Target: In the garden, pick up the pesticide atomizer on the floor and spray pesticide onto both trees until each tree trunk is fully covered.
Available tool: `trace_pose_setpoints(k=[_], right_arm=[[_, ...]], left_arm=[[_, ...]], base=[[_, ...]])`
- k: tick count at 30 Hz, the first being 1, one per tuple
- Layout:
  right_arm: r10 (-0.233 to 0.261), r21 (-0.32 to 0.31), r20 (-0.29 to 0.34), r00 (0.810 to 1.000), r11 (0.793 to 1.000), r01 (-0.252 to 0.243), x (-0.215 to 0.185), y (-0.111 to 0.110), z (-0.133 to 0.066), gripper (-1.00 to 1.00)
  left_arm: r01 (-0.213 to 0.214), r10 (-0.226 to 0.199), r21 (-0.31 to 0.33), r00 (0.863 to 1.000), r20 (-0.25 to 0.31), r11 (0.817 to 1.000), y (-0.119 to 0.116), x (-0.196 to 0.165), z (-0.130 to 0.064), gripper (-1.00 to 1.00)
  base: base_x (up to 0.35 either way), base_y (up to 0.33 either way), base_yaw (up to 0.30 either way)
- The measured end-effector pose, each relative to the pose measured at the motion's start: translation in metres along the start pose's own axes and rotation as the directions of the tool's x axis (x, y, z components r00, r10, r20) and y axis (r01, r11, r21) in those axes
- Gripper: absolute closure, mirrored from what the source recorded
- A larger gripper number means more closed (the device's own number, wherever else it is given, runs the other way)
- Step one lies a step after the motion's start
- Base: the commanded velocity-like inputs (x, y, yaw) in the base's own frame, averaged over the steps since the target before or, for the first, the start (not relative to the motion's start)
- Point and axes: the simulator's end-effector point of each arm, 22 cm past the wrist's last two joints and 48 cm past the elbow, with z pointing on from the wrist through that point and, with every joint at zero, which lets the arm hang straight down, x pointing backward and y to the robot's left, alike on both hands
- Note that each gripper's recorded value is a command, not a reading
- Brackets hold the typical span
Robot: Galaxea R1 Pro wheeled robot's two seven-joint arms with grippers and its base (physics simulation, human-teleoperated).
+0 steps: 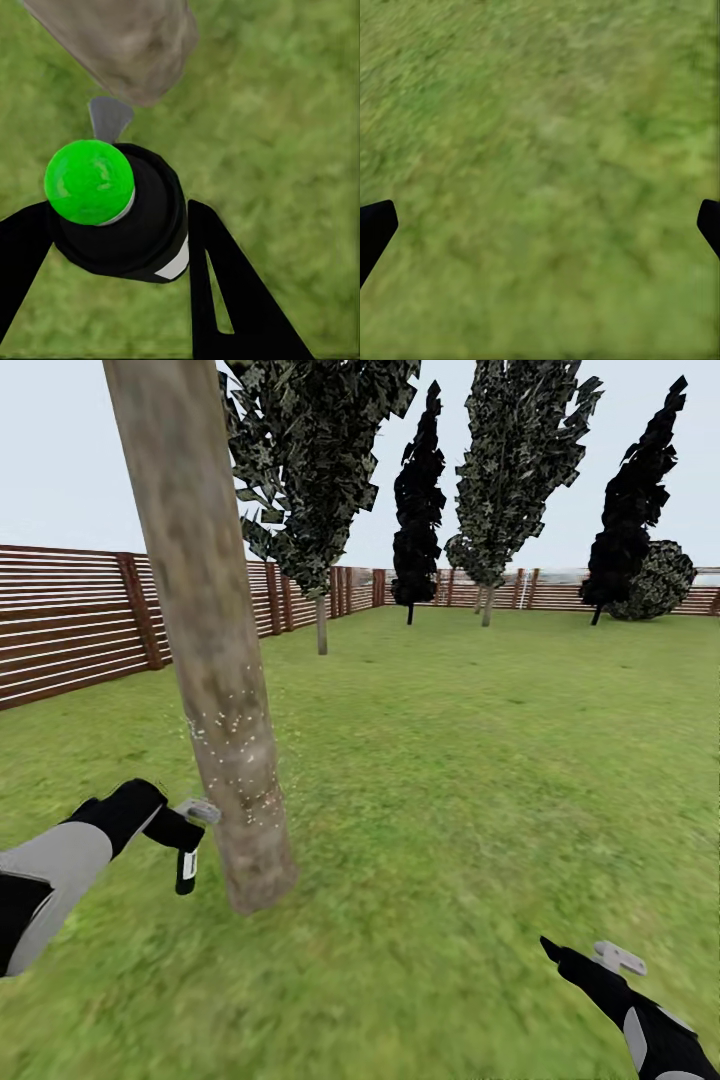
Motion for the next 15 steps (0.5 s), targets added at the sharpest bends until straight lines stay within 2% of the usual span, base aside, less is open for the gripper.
trace_pose_setpoints(k=[3,6,11,13,14,15], right_arm=[[0.0,0.0,0.0,1.0,1.0,0.0,0.0,0.0,0.0,-1.0],[0.0,0.0,0.0,1.0,1.0,0.0,0.0,0.0,0.0,-1.0],[0.0,0.0,0.0,1.0,1.0,0.0,0.0,0.0,0.0,-1.0],[0.0,0.0,0.0,1.0,1.0,0.0,0.0,0.0,0.0,-1.0],[0.0,0.0,0.0,1.0,1.0,0.0,0.0,0.0,0.0,-1.0],[0.0,0.0,0.0,1.0,1.0,0.0,0.0,0.0,0.0,-1.0]], left_arm=[[0.001,-0.003,-0.036,0.999,-0.045,0.999,0.003,0.027,0.015,1.0],[-0.002,0.0,-0.027,0.997,-0.076,1.0,-0.009,0.047,0.03,1.0],[-0.012,0.01,-0.011,0.996,-0.093,1.0,-0.023,0.057,0.041,1.0],[-0.025,0.026,0.006,0.997,-0.075,1.0,-0.034,0.055,0.046,1.0],[-0.04,0.04,-0.003,0.996,-0.078,0.999,-0.036,0.061,0.051,1.0],[-0.054,0.05,-0.047,0.995,-0.084,0.997,-0.03,0.067,0.056,1.0]], base=[[0.0,0.0,-0.001],[0.0,0.0,0.0],[0.0,0.0,0.0],[0.0,0.0,0.0],[0.0,0.0,0.0],[0.0,0.0,0.0]])
